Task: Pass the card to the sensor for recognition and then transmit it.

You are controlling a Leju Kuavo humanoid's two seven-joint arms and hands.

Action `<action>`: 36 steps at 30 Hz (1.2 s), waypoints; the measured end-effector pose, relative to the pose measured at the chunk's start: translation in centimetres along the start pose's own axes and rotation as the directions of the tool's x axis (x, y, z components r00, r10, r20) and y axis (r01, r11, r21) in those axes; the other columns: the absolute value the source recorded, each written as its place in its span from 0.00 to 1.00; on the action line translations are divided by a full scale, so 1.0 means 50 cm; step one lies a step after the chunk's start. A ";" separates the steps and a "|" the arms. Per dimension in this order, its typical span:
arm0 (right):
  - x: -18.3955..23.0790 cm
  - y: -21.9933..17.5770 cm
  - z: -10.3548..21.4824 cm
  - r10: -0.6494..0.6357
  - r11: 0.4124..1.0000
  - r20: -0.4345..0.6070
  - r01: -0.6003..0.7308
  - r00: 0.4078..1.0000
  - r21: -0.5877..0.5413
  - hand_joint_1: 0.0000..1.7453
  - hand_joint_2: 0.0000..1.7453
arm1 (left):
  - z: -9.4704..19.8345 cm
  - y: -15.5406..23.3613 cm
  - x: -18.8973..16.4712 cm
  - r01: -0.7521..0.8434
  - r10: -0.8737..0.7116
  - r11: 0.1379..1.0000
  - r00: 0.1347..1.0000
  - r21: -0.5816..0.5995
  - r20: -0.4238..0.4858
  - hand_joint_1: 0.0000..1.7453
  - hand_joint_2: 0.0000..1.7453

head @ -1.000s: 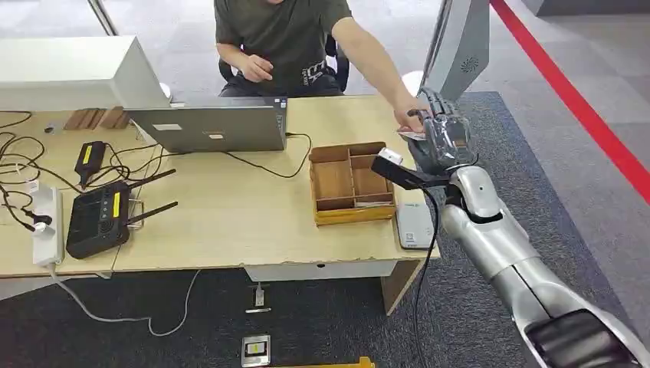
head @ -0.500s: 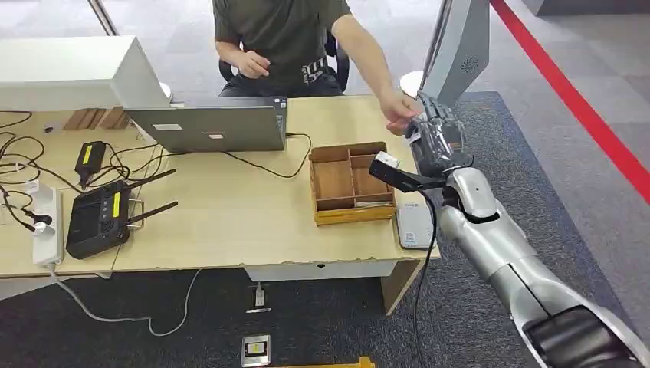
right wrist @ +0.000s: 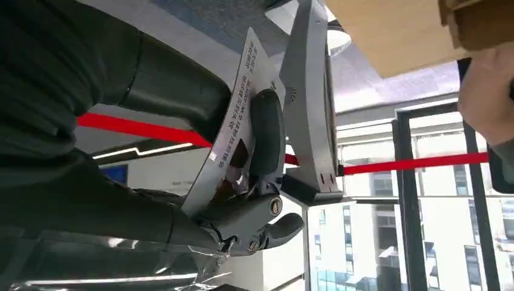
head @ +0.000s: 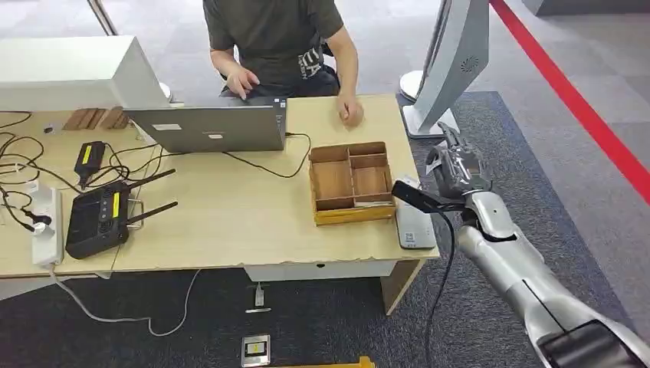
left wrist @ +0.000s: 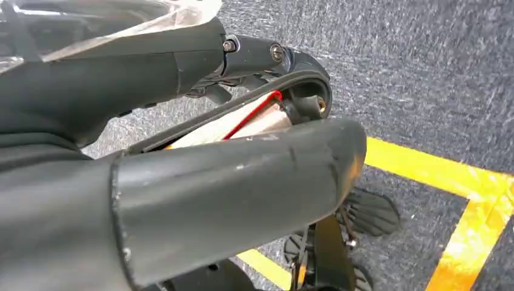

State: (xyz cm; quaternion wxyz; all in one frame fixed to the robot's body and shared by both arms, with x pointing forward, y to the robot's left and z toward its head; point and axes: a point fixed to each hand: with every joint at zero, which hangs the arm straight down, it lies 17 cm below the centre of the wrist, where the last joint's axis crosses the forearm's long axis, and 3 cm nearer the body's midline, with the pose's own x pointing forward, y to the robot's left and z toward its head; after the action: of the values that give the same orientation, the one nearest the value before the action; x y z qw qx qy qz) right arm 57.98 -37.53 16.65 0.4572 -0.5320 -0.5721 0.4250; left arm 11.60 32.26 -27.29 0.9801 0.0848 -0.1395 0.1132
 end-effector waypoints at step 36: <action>-0.009 0.123 0.093 0.023 0.994 0.007 -0.023 1.000 0.105 1.00 1.00 | -0.002 0.014 0.010 -0.015 0.015 1.000 1.000 0.010 0.019 0.00 0.00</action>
State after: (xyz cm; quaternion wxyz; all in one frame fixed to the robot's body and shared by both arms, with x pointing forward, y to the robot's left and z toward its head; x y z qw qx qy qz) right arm 54.83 -37.55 9.63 0.4782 -0.5125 -0.5439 0.4613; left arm 11.92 33.06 -27.16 0.9774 0.0897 -0.1489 0.1203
